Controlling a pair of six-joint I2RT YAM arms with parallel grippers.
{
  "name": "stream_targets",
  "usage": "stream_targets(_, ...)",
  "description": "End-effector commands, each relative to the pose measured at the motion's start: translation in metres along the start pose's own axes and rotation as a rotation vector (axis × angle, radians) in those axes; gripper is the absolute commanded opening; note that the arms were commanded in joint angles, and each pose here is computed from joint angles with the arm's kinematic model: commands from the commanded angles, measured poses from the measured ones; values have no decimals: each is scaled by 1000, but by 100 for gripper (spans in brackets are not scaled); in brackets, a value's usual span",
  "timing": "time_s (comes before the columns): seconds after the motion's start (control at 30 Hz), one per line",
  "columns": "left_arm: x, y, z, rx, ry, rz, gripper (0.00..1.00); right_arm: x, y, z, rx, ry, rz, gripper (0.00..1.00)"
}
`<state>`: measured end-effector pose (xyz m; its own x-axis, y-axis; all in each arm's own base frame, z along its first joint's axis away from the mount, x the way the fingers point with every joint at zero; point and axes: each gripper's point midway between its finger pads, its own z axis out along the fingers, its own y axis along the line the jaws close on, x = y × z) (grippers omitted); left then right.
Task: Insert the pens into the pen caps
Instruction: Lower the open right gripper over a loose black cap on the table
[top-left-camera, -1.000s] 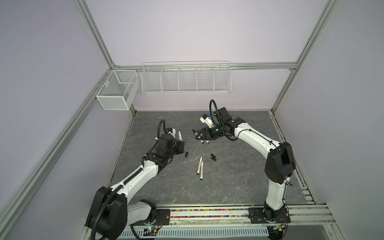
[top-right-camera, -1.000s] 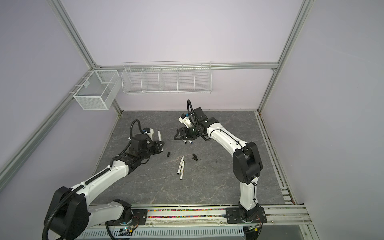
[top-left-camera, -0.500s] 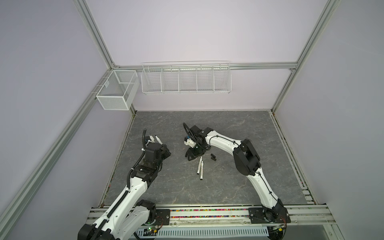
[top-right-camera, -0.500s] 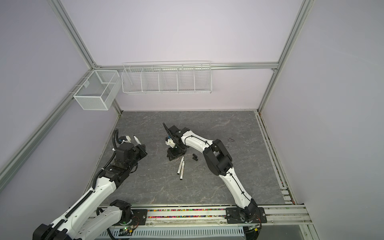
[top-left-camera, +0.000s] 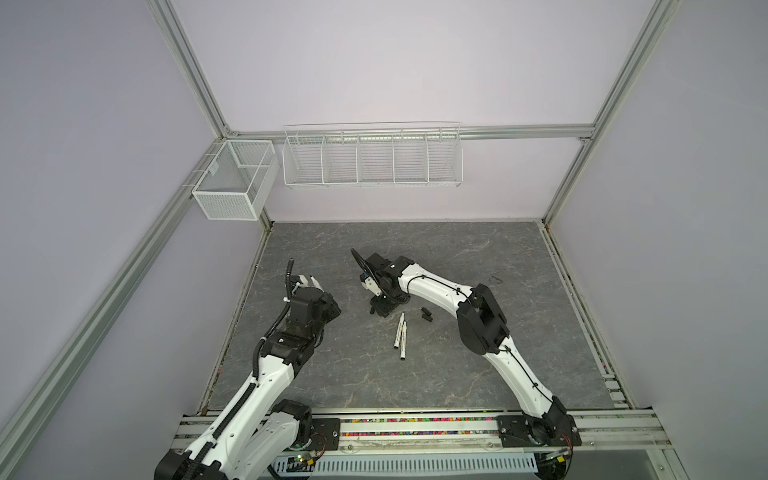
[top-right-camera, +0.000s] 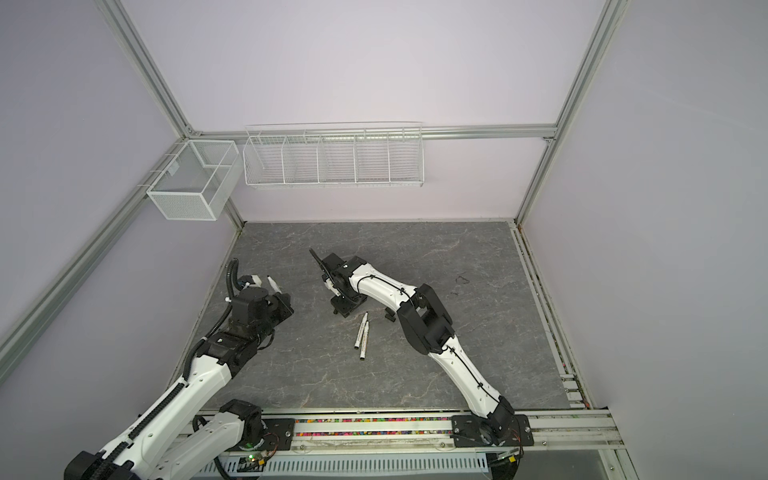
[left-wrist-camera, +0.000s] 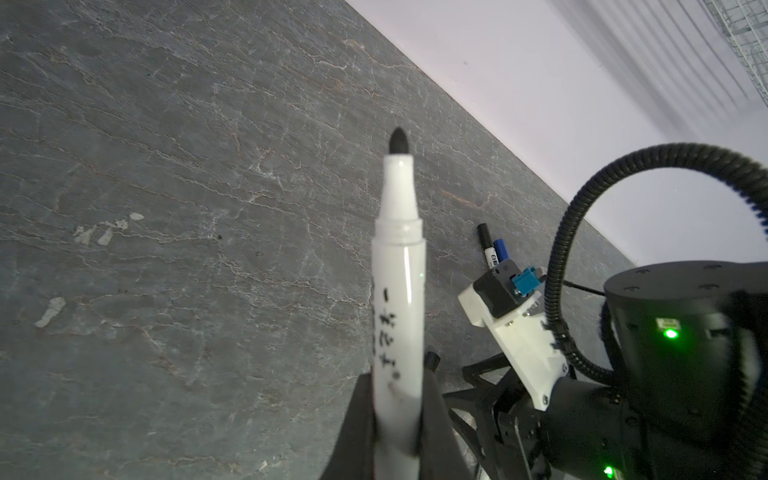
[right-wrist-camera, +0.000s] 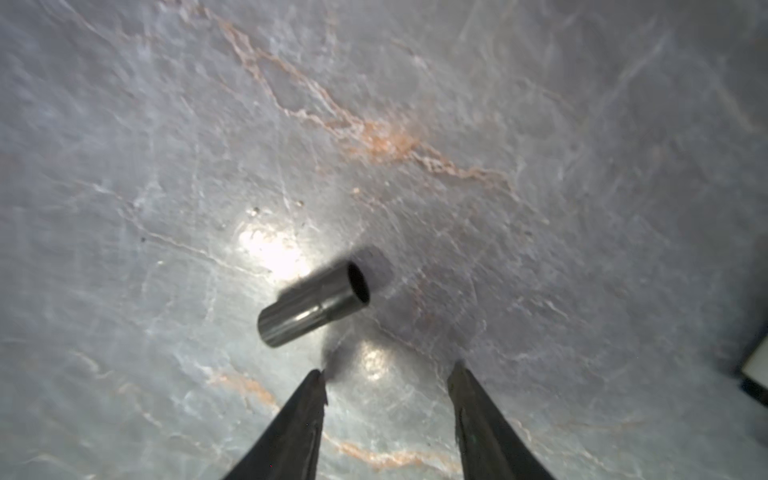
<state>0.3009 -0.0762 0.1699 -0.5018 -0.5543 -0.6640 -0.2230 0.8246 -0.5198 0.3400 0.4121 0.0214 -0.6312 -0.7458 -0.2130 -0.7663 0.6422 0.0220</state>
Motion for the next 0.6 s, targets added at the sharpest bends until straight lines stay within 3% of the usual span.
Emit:
stream_targets(0.0,-11,-5,-8,0,-12,6,0,13,-4,30,67,68,-105,54)
stream_targets(0.57,-20,-6,-25,-23,-2,50,0,-27,6,49,49,-48,-180,55)
